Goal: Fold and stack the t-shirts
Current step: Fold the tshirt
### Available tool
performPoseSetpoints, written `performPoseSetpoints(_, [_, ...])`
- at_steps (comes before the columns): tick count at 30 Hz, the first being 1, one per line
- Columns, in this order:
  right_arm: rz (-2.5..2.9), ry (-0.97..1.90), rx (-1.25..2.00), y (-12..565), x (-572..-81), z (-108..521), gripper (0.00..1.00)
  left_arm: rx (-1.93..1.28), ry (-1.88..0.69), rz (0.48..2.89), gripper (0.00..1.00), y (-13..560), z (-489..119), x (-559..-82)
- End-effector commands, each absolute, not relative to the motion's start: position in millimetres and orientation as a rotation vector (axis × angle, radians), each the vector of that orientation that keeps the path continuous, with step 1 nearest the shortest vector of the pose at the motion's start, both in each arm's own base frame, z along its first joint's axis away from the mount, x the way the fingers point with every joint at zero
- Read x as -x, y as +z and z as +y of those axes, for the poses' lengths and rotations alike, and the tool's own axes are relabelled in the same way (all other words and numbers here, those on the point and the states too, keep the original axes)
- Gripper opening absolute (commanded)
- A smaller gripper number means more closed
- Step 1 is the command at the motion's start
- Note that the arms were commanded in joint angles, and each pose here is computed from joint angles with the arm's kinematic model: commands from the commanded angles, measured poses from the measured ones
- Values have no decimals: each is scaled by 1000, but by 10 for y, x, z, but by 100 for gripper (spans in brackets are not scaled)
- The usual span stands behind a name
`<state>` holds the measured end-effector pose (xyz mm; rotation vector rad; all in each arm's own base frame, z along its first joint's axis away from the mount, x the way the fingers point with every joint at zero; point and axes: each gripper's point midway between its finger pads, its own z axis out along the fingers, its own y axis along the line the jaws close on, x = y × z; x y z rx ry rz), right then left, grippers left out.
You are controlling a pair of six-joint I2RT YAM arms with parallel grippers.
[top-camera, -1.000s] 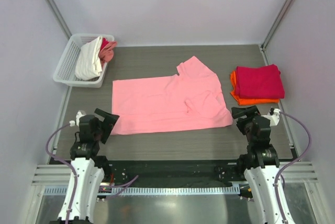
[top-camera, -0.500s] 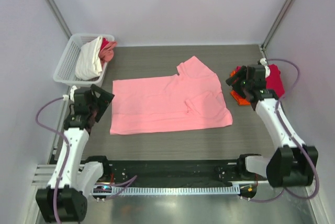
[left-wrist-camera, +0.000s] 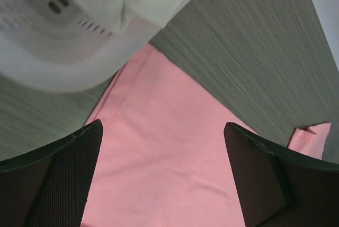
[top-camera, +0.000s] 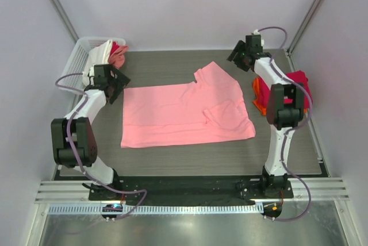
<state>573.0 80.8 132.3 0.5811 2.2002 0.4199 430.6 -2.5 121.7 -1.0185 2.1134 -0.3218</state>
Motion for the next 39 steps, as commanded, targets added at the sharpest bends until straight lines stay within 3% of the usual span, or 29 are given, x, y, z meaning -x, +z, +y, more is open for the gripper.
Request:
performPoseSetpoints(1, [2231, 348, -452, 1279, -6018, 995, 67, 961, -258, 2081, 96, 1227, 86, -4683])
performPoseSetpoints(5, [2212, 254, -391, 1178, -6402, 1105, 64, 956, -242, 2121, 94, 1028, 89, -4871])
performPoseSetpoints(16, [2278, 236, -252, 456, -6570, 1376, 70, 922, -239, 2177, 93, 700, 53, -4936])
performPoseSetpoints(22, [2241, 162, -225, 482, -6626, 1416, 68, 900, -250, 2169, 93, 720, -1, -4926])
performPoseSetpoints(26, [2251, 173, -202, 367, -6637, 1500, 60, 886, -240, 2173, 93, 714, -33, -4937])
performPoseSetpoints(31, [2263, 176, -154, 312, -6590, 1663, 58, 878, -231, 2172, 93, 713, -51, -4934])
performPoseSetpoints(34, [2263, 176, -145, 285, -6586, 1711, 52, 875, -216, 2163, 92, 744, -20, -4924])
performPoseSetpoints(38, [2253, 128, -159, 276, -6603, 1666, 35, 818, -198, 2171, 93, 783, -161, -4921])
performPoseSetpoints(39, [2243, 121, -164, 305, -6620, 1654, 25, 809, -194, 2169, 93, 793, -179, -4932])
